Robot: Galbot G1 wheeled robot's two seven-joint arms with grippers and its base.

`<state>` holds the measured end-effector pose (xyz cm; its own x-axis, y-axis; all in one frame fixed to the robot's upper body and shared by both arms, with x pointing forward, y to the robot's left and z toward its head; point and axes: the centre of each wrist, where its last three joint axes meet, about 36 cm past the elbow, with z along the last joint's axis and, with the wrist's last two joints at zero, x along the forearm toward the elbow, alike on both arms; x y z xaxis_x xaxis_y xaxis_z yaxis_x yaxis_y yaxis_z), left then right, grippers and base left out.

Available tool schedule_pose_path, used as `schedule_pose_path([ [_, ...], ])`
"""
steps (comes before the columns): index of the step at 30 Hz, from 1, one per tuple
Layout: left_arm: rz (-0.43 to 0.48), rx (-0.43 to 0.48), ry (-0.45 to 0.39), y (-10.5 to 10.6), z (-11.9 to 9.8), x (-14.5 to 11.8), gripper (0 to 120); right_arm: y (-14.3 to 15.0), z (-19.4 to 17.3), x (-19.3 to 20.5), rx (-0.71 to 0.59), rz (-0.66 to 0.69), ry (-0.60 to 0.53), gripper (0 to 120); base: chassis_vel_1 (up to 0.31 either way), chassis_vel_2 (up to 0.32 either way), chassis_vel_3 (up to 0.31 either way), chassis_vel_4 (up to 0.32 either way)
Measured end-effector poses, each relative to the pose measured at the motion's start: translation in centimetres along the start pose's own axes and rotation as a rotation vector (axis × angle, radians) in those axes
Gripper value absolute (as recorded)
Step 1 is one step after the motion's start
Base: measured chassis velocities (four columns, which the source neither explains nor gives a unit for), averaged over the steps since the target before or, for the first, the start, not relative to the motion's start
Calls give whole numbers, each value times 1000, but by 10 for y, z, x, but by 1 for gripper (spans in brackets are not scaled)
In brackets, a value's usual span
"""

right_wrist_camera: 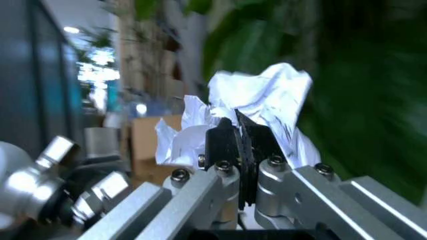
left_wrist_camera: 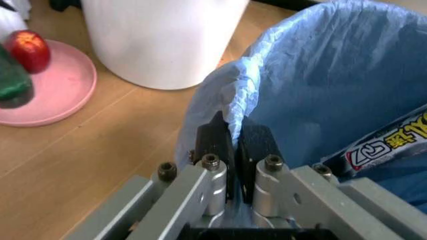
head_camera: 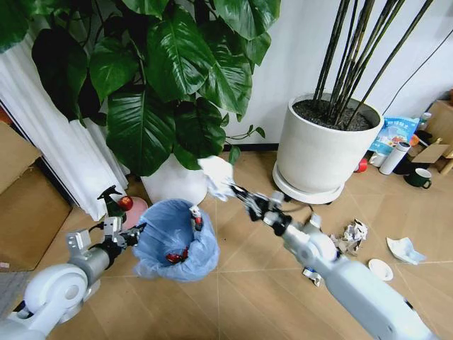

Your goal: Pick up the trash bin and place the garbage on the floor into it.

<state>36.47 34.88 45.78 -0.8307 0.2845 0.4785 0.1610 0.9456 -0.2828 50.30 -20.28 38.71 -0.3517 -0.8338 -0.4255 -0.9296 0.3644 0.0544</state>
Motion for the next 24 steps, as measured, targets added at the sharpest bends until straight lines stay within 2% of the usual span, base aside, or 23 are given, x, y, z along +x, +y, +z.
schedule_pose_path([
  [7, 20, -2, -7, -2, -5, -2, 0, -2, 23, -32, -54, -104, 27, 0, 0, 0, 0, 0],
  [9, 22, -1, -10, 0, -8, -3, 0, 4, 42, -38, -90, -138, 70, 0, 0, 0, 0, 0],
  [18, 31, 6, -19, -2, -10, -1, 0, 12, 79, -42, -131, -151, 167, 0, 0, 0, 0, 0],
  [24, 31, 8, -26, -2, -11, 1, 0, 13, 83, -39, -121, -149, 198, 0, 0, 0, 0, 0],
])
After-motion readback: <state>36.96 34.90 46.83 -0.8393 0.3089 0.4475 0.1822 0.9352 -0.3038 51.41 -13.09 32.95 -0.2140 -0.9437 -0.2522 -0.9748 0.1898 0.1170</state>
